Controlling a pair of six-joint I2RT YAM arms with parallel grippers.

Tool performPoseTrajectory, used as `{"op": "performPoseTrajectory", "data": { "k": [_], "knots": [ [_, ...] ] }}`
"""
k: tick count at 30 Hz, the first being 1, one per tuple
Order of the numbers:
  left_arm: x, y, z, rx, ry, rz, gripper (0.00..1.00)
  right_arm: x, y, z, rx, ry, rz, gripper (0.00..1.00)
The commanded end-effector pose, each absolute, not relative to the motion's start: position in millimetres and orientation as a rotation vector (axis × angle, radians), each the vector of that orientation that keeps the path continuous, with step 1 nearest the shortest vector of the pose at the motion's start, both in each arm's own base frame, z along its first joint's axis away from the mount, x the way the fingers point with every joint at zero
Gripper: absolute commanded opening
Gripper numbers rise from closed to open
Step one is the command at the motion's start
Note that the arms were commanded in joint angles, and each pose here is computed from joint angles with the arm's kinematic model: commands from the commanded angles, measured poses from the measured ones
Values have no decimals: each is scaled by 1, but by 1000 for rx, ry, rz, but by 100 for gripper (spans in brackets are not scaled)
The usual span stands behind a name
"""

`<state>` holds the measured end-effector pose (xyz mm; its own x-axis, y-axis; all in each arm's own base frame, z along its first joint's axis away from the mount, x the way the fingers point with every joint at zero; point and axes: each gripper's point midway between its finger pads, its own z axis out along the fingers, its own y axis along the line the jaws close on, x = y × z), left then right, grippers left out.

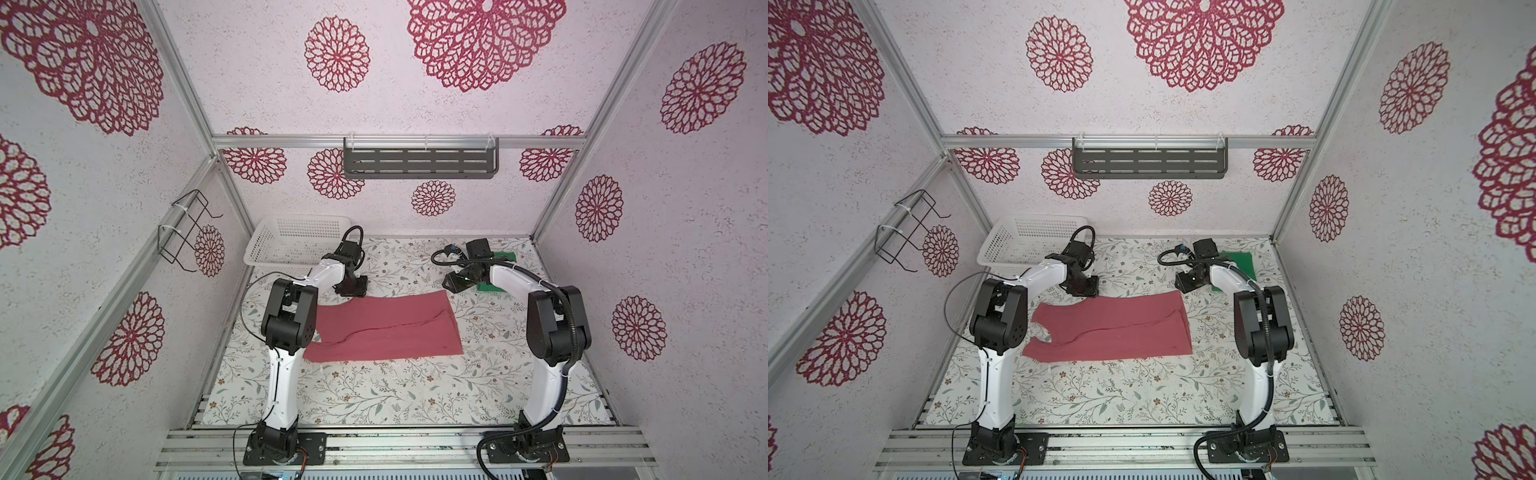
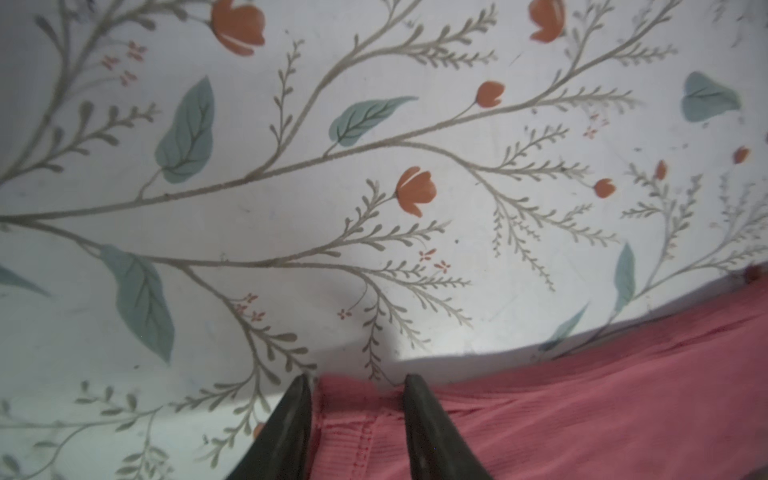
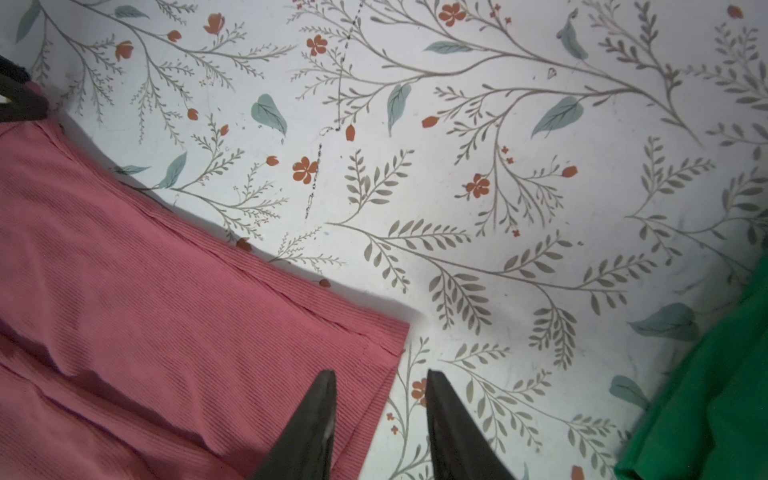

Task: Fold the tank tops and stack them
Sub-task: 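Move both grippers over the shirt's edge farthest from the robot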

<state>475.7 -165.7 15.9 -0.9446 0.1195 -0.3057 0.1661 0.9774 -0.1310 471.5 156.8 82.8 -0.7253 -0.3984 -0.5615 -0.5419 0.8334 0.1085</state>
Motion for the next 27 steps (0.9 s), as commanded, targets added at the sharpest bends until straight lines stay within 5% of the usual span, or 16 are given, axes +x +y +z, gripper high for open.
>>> {"op": "performPoseTrajectory", "data": {
  "k": [1,14,18,27],
  "knots": [
    [475,-168,7,236,2847,-186,41,489,155,93,-657,2441,363,39],
    [471,-166,0,220,2880,-170,1,494,159,54,-667,2533,396,41],
    [473,-164,9,214,2861,-159,0,484,168,50,-659,2556,476,38],
    [477,-166,25,201,2819,-173,0,482,171,47,-663,2580,487,2]
  ]
}}
